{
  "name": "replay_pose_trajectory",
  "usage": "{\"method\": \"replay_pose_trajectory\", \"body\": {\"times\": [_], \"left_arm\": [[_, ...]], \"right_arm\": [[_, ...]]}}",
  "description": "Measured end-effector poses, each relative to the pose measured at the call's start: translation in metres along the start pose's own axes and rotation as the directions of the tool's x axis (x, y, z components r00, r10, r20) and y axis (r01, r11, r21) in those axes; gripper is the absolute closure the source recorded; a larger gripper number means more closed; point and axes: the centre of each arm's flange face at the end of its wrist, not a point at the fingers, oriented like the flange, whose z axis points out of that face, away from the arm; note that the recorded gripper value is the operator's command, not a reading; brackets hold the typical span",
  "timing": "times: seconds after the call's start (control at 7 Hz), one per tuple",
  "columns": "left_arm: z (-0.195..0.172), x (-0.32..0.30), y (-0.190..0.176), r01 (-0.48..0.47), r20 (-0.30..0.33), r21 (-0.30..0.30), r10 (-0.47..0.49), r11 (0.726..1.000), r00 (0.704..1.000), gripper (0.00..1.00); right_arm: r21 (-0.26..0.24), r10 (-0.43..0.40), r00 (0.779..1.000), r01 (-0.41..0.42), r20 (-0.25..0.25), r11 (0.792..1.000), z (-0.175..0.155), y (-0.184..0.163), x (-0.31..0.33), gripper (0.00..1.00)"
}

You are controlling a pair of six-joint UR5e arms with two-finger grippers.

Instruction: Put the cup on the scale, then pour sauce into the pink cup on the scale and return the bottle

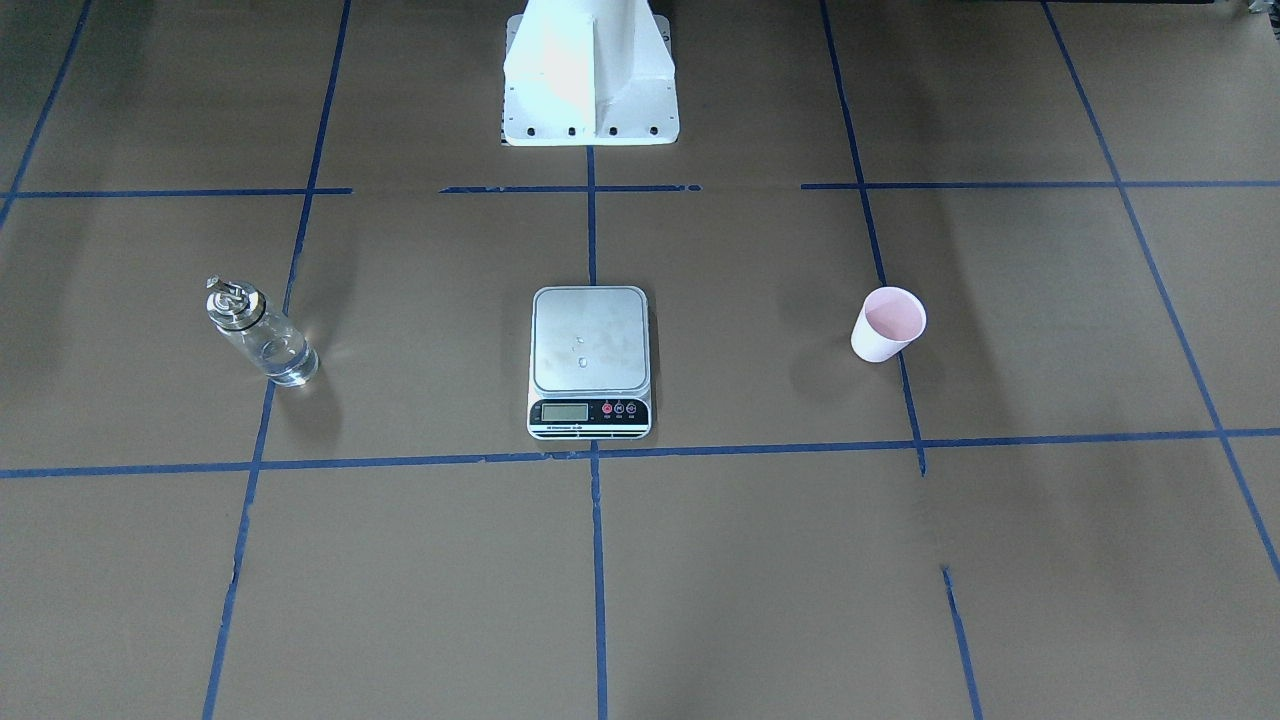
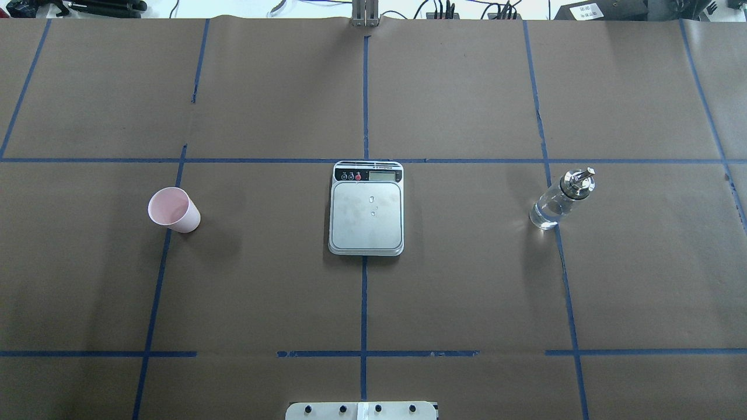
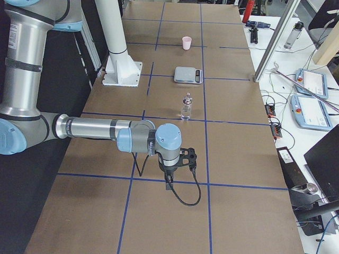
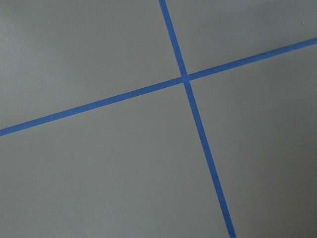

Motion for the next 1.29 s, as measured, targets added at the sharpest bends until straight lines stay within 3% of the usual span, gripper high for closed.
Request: {"method": "replay_pose_trajectory", "body": {"times": [0.71,1.0,1.29], "left_arm": [[-0.005,0.006,-0.006,-0.026,0.004,0.020,0.026,0.999,1.000,0.00],[-0.013,0.011,-0.014,-0.083,0.029,0.071,0.081,0.994,0.996,0.00],[-0.024,0.019,-0.027,-0.196,0.080,0.165,0.185,0.967,0.979,0.00]], "right_arm": [[0.002,-0.001,1.000,0.001,0.000,1.000,-0.001,0.000,-0.001,0.00],[0.003,0.001,1.000,-0.001,0.003,1.000,-0.001,-0.002,-0.002,0.00],[0.001,0.008,0.999,-0.008,0.038,1.000,0.001,-0.001,-0.004,0.00]]}}
